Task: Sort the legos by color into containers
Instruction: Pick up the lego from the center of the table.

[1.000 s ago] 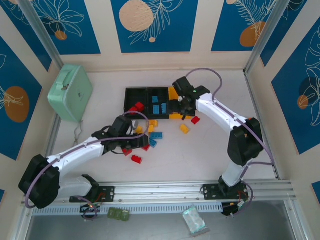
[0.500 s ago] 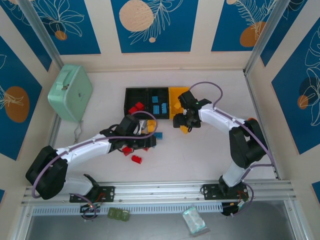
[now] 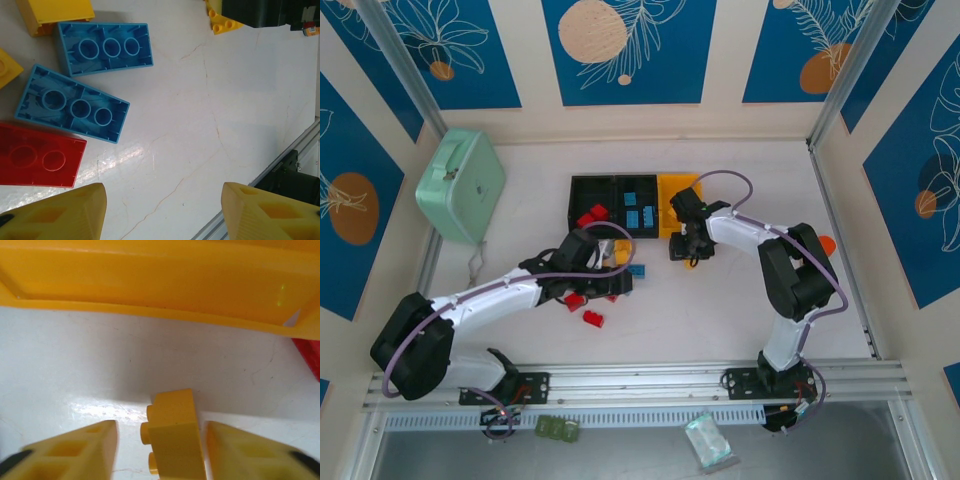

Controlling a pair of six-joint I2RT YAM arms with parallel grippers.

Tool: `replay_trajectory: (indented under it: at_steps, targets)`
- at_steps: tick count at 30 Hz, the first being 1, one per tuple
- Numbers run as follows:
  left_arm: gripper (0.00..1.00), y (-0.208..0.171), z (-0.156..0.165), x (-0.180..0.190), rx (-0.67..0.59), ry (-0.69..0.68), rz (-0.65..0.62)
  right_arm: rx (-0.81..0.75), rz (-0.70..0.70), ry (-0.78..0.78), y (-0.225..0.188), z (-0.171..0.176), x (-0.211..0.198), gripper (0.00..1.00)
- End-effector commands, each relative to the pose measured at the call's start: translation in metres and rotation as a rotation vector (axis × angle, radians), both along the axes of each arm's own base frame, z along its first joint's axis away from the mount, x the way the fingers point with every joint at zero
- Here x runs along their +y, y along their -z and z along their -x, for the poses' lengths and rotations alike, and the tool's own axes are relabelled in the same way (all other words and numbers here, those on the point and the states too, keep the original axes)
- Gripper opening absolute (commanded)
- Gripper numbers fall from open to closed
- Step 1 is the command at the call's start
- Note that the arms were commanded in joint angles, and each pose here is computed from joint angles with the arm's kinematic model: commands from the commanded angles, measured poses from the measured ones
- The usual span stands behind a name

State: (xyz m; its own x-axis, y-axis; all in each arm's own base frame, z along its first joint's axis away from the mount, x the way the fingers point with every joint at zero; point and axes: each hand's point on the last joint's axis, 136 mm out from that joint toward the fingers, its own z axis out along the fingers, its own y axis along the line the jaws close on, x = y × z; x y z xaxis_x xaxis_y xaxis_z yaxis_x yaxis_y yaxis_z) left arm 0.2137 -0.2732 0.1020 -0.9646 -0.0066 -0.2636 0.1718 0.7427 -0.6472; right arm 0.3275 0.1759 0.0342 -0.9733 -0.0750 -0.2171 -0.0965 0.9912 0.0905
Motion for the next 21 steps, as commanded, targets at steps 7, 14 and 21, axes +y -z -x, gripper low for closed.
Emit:
replay_trajectory:
  at_steps: [7,14,21]
  targets:
    - [0.61,0.002,0.004,0.002,-0.004,0.003,-0.01,0.008,0.021,-0.073,-0.005,0.013,0.013,0.27]
    - [0.61,0.003,0.005,0.003,-0.004,-0.001,-0.006,-0.034,0.015,-0.101,-0.032,0.02,0.02,0.22]
    - [0.61,0.002,0.004,0.002,-0.007,-0.004,-0.002,-0.13,-0.075,-0.086,-0.086,0.008,0.027,0.22]
